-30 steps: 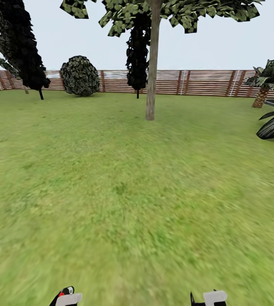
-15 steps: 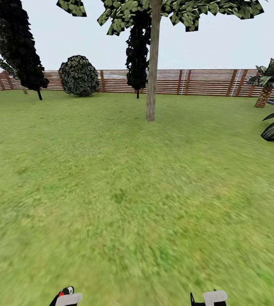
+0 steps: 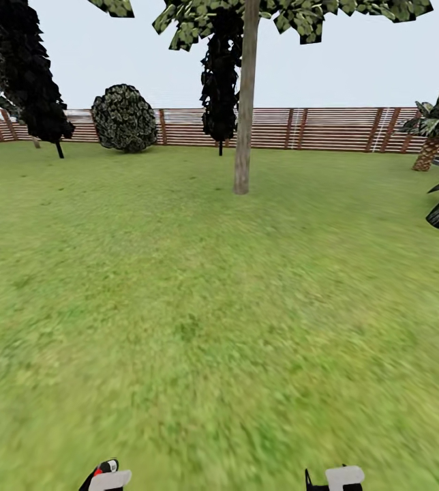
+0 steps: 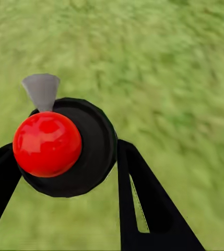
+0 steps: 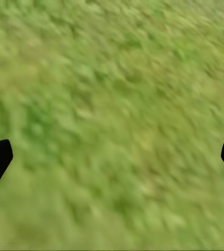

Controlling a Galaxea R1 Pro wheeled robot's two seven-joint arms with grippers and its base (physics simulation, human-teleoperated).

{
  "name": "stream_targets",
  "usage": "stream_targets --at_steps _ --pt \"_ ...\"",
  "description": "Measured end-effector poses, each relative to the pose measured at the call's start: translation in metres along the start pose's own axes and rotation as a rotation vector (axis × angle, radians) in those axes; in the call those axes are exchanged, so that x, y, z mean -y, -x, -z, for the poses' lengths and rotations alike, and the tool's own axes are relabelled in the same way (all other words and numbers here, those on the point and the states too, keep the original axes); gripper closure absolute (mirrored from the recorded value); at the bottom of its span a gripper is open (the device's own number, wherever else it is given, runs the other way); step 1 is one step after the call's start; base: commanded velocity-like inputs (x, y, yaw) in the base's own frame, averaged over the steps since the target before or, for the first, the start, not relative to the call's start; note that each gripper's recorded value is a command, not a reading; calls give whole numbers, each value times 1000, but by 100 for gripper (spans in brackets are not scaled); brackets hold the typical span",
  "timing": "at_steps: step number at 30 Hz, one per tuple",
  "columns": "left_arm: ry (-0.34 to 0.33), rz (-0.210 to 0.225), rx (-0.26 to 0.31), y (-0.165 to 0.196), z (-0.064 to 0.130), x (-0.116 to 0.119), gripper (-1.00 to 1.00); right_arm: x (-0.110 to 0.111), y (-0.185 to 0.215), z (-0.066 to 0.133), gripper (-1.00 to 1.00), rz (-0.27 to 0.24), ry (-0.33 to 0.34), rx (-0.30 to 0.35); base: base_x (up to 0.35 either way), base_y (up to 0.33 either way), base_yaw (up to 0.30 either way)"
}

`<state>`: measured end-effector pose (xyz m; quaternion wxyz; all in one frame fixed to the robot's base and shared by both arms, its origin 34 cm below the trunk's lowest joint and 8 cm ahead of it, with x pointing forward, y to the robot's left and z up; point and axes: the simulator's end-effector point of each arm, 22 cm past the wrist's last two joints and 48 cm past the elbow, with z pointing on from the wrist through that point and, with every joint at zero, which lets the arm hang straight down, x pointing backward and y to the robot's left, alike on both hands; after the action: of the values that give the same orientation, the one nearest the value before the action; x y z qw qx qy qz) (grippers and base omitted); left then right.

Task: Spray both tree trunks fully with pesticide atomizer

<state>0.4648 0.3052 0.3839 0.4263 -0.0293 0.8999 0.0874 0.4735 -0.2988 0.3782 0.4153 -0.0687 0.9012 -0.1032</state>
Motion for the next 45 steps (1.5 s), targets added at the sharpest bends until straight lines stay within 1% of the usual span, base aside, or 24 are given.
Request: stream_targets --at_steps 45 --pt "0 -1 0 0 0 0 100 1 0 0 -100 2 -1 0 338 0 0"
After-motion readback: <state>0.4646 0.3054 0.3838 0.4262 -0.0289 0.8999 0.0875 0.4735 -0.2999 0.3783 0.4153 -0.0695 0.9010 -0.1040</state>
